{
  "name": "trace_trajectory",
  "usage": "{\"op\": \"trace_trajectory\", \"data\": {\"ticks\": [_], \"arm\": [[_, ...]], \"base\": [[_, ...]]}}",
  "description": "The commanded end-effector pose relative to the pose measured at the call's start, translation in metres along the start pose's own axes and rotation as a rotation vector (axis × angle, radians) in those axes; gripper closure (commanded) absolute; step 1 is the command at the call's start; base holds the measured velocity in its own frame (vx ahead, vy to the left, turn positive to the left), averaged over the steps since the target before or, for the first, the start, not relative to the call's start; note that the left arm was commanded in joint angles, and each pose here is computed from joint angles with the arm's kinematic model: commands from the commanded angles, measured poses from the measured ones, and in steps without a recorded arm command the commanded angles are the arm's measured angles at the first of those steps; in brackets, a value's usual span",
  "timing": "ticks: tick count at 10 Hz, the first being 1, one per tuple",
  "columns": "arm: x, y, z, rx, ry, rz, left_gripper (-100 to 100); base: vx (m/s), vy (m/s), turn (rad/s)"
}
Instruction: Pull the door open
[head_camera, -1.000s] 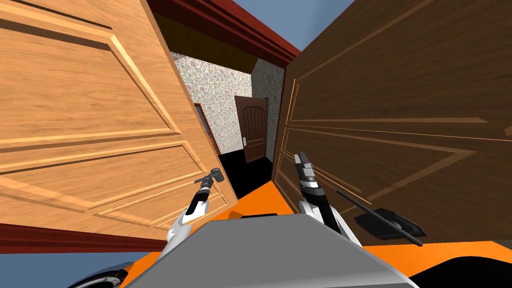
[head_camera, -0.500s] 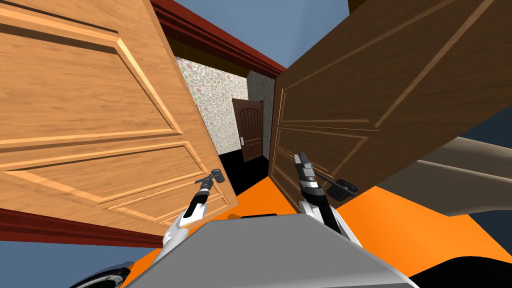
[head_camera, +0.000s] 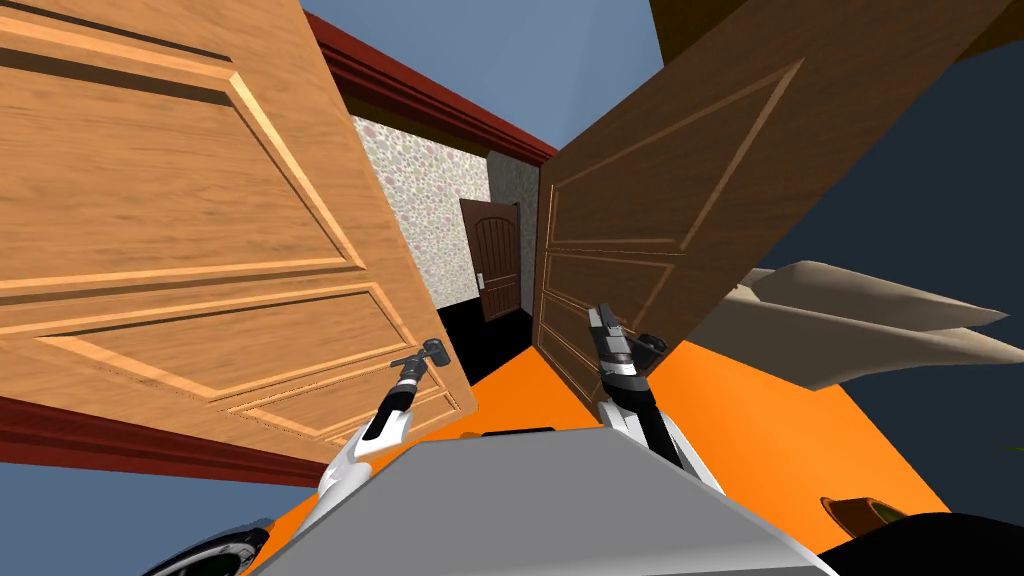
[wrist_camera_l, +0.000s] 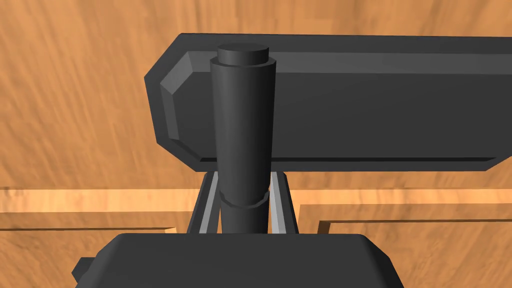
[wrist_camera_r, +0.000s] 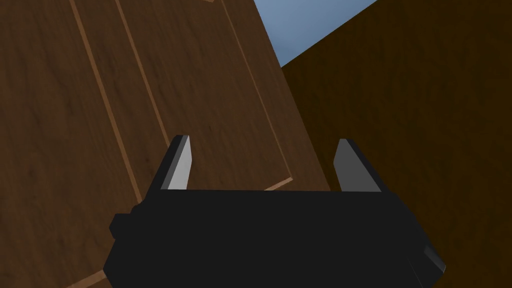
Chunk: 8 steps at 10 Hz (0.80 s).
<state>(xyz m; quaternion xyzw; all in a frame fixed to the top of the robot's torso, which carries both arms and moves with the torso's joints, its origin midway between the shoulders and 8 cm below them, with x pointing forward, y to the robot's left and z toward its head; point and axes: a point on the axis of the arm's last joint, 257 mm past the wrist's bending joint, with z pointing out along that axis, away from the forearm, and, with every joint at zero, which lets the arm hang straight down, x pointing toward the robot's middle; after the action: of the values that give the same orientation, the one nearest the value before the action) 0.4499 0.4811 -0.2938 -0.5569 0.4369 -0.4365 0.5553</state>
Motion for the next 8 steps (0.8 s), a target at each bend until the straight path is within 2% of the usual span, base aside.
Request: {"op": "trace_trajectory", "data": {"ticks": [1,6,7,8], "arm": [[0.001,0.001,-0.0040,-0.001,0.014,0.000,100],[0.006,-0.001,-0.0172,0.002,0.072,0.001,100],[0.008,0.002,-0.0161,-0.003,0.068,0.000,100],[0.008,0.004,-0.0236,-0.006,0.085,0.000,100]], "base": [[-0.216,0.041,-0.122],[-0.239,0.042,-0.124],[-0.097,0.009,-0.038],[-0.164,0.023,-0.155]]}}
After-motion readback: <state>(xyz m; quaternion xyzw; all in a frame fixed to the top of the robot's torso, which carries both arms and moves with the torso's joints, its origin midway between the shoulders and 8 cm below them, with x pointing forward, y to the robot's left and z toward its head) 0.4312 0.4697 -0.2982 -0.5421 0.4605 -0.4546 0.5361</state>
